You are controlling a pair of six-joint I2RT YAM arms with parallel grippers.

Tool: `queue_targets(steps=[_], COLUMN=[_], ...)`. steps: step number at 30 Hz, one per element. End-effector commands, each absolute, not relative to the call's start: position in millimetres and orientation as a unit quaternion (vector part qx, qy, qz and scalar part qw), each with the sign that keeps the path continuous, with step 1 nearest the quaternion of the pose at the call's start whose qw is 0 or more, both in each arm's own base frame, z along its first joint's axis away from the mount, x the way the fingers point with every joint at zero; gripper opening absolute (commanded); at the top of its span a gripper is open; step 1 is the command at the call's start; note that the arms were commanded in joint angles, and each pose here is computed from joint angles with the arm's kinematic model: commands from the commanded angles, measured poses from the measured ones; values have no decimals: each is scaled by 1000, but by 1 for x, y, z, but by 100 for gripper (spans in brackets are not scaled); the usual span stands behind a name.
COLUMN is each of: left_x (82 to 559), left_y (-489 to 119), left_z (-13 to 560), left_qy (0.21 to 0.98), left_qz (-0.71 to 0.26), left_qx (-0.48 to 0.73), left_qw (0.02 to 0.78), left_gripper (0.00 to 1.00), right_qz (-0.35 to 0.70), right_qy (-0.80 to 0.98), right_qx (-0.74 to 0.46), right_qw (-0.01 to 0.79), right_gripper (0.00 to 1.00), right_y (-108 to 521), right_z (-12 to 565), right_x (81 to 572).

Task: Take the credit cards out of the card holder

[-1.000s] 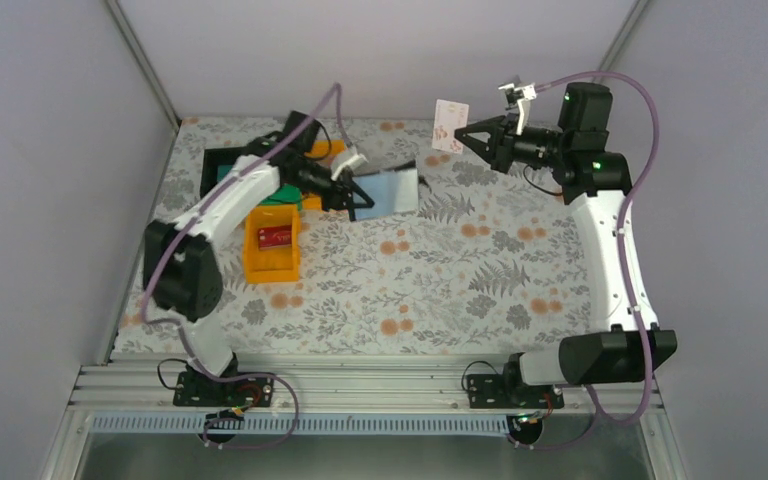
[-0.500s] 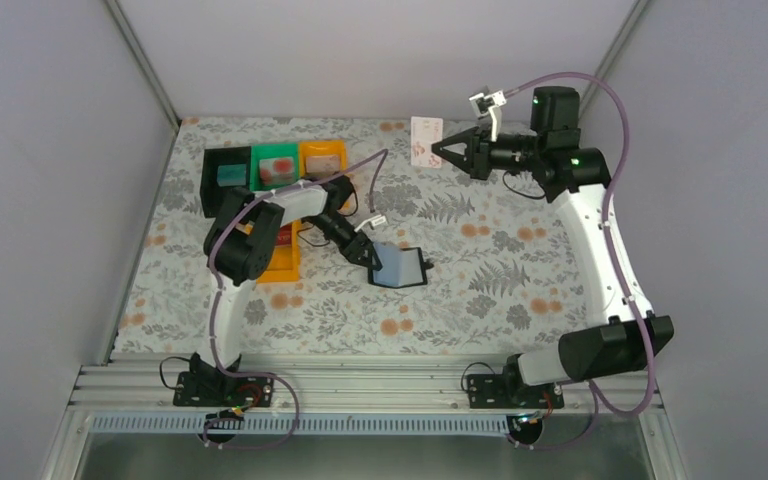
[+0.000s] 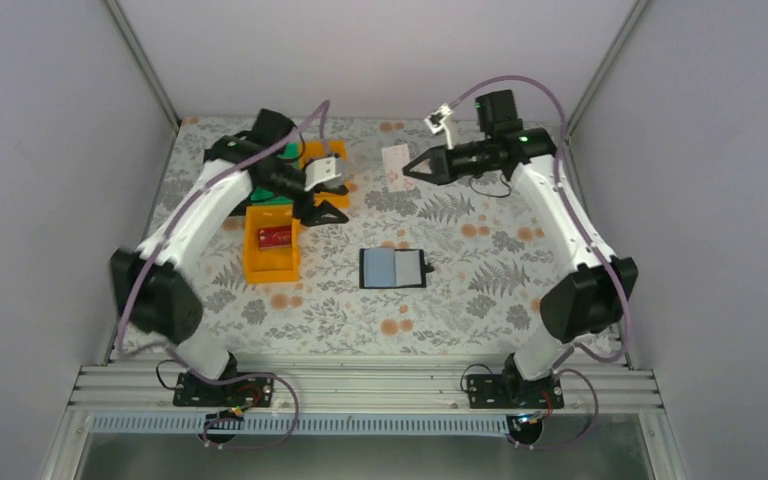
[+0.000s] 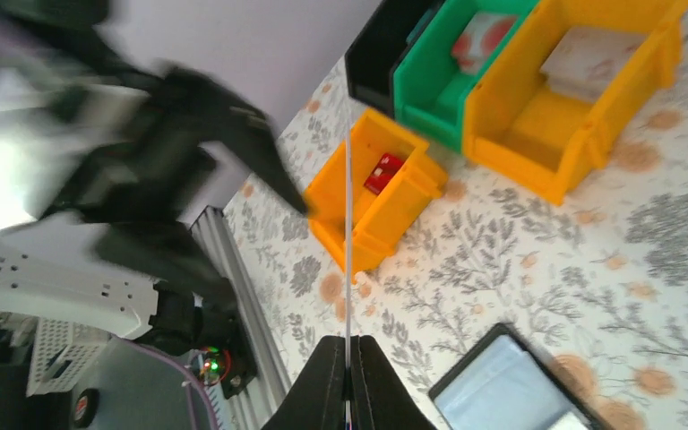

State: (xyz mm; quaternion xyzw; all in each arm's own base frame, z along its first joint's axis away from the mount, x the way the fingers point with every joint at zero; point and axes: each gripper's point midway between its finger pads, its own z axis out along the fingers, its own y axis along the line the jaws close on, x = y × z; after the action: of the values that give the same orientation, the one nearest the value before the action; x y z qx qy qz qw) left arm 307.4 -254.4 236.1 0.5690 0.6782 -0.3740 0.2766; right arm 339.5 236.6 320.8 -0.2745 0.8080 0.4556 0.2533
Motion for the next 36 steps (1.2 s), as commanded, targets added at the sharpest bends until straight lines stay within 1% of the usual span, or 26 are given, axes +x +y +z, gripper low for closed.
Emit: queue_targets(steps=[1, 3, 5, 7, 9, 12, 13, 15, 18, 21, 23, 25, 28, 29, 30, 31, 34, 35, 36], left_x=[294, 316, 341, 351, 341, 311, 305, 298, 295, 302, 300, 294, 293, 294, 294, 293, 286, 284, 283], left_y=[-220, -211, -207, -213, -223, -229, -228, -228, -234, -230, -229, -233, -237, -238, -238, -239, -241, -241, -240], left_z=[264, 280, 311, 335, 343, 319, 309, 311, 328, 346, 339, 329, 317, 316, 315, 315, 316, 316, 313], left_qy=[587, 576, 558, 518, 450, 317, 283, 227, 210, 200, 176, 157, 145, 145, 144, 142, 136, 137, 140], left_qz=[-171, -85, -4, 62, 118, 188, 210, 248, 253, 302, 325, 322, 317, 316, 315, 312, 297, 291, 287], left_qx=[704, 705, 683, 670, 687, 744, 751, 740, 713, 674, 669, 681, 697, 700, 703, 703, 709, 711, 715], left_qw=[360, 405, 472, 528, 558, 557, 559, 583, 620, 644, 644, 638, 627, 624, 622, 623, 625, 625, 622], left_gripper=[72, 74, 76, 78, 79, 84, 86, 88, 86, 85, 84, 83, 74, 70, 64, 54, 12, 4, 3], right_qz=[475, 496, 524, 554, 571, 584, 589, 597, 594, 589, 593, 598, 597, 597, 598, 598, 596, 595, 591], right_qy=[812, 802, 785, 766, 755, 747, 743, 738, 738, 741, 734, 726, 724, 724, 724, 724, 725, 727, 730], right_qx=[-280, -286, -297, -302, -303, -302, -302, -303, -313, -319, -325, -334, -340, -341, -341, -340, -340, -339, -337], right_qw=[193, 169, 145, 123, 108, 98, 96, 87, 71, 60, 57, 56, 53, 54, 54, 54, 53, 55, 58], right_gripper=[4, 4, 4, 4, 4, 4, 4, 4, 4, 4, 4, 4, 4, 4, 4, 4, 4, 4, 4], right_y=[265, 279, 295, 307, 313, 316, 317, 321, 331, 334, 338, 343, 351, 352, 353, 353, 355, 354, 354], right_z=[307, 304, 304, 306, 308, 310, 312, 310, 304, 297, 299, 303, 304, 304, 304, 303, 301, 301, 300], right_x=[333, 329, 322, 316, 315, 315, 314, 311, 301, 292, 286, 282, 282, 283, 284, 284, 286, 287, 289])
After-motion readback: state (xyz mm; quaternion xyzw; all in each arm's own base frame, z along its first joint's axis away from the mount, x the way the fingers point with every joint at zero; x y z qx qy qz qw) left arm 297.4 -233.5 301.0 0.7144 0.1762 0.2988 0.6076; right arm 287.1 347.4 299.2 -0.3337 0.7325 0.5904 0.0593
